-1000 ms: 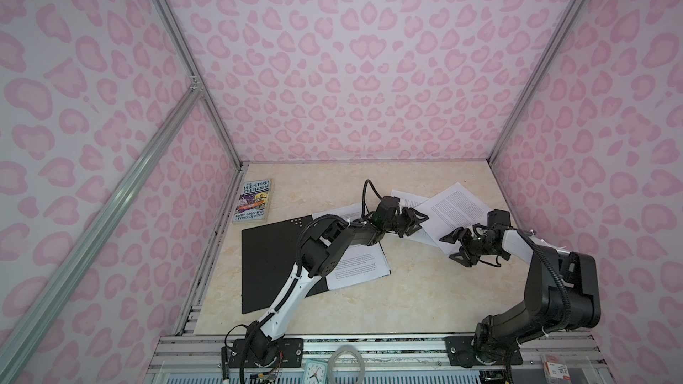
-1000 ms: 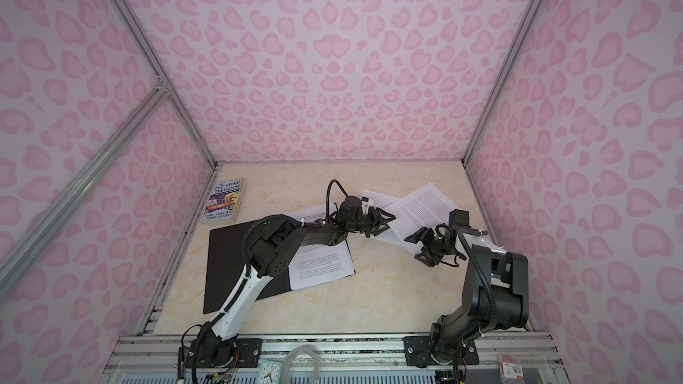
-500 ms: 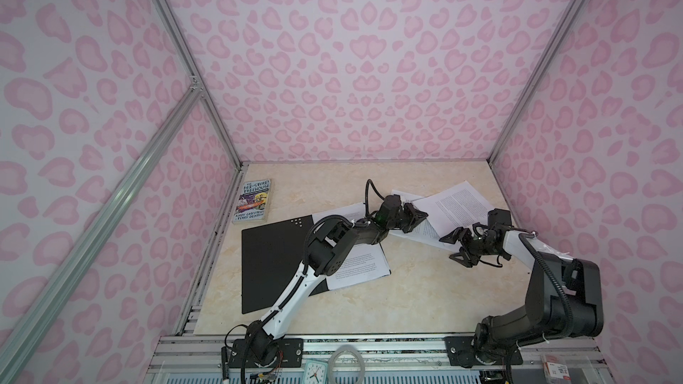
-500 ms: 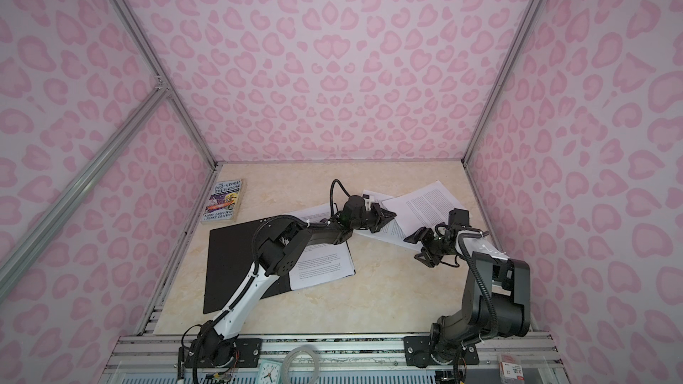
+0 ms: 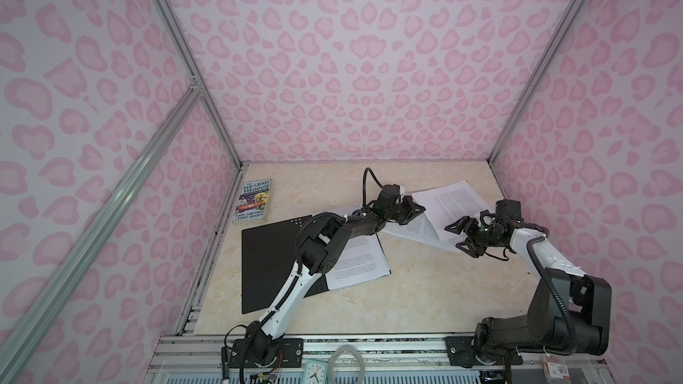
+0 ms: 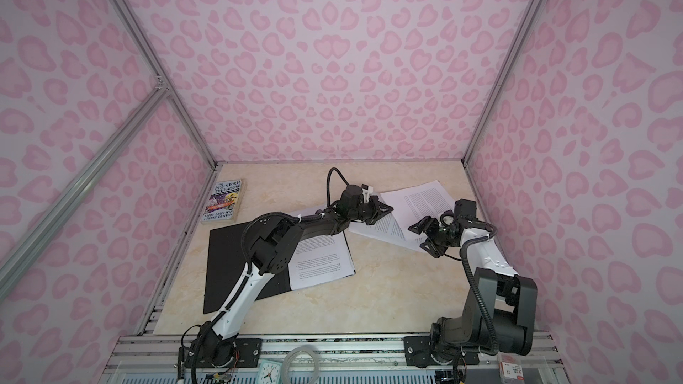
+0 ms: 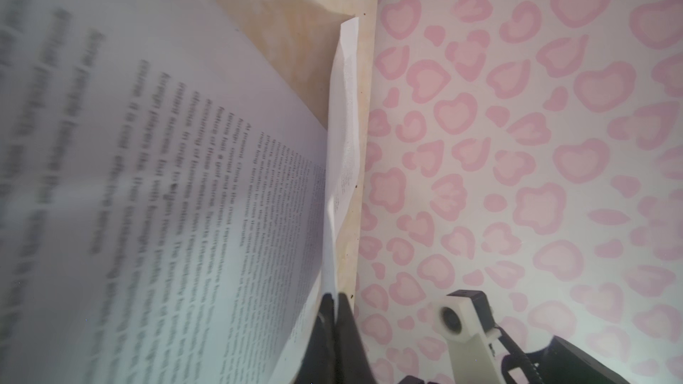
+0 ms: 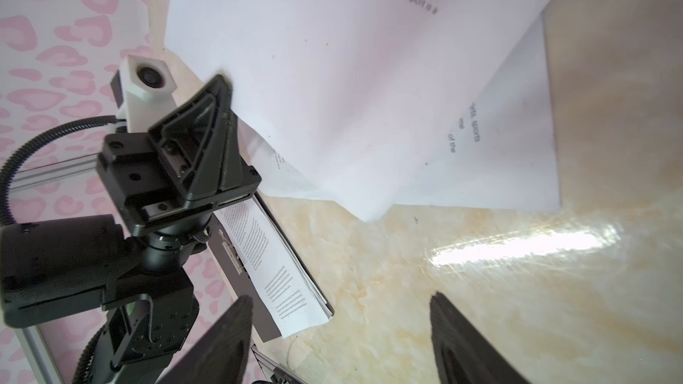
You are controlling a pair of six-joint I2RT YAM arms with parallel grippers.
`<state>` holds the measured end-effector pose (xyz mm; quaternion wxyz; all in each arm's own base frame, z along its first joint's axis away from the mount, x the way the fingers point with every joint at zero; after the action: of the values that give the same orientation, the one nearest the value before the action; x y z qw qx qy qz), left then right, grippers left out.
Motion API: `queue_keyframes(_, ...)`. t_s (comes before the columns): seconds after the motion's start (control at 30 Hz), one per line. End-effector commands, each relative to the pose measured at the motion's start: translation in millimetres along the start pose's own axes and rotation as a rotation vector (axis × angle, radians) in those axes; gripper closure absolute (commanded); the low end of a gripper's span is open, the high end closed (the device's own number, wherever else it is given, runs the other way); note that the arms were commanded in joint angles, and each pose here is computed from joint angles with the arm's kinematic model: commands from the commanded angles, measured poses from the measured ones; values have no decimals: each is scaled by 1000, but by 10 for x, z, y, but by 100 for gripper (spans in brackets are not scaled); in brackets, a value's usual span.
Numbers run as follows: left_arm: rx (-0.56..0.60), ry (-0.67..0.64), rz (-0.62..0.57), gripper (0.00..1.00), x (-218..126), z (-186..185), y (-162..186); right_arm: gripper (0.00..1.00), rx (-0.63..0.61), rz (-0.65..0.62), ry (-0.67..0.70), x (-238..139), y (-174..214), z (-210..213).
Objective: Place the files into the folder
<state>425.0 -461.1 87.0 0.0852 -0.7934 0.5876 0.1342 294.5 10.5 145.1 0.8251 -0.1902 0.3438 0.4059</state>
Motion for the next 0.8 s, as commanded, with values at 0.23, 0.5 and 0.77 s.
queue_keyframes(0.23, 235, 251, -128, 96, -1408, -2044, 55, 13, -122, -3, -39, -71, -40, 428)
queue_keyframes(0.5, 316, 294, -123, 96, -1696, -2361, 194, 3, -114, 0, -52, 41, -72, 419)
queue_keyframes(0.77, 371, 342, -91, 96, -1796, -2573, 277, 3, -113, 2, -74, 78, -65, 408)
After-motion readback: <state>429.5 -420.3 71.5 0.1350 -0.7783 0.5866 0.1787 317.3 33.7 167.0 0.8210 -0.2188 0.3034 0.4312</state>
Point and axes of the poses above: each gripper's point midway between its finger pads, its own x axis out along the fingers, its own z axis along the line the jaws close on, y = z × x, the point moved 5 cm from there along -x, back along the fingers, and after that the axes turned 4 degrees about -x, right-handed, at the moved point
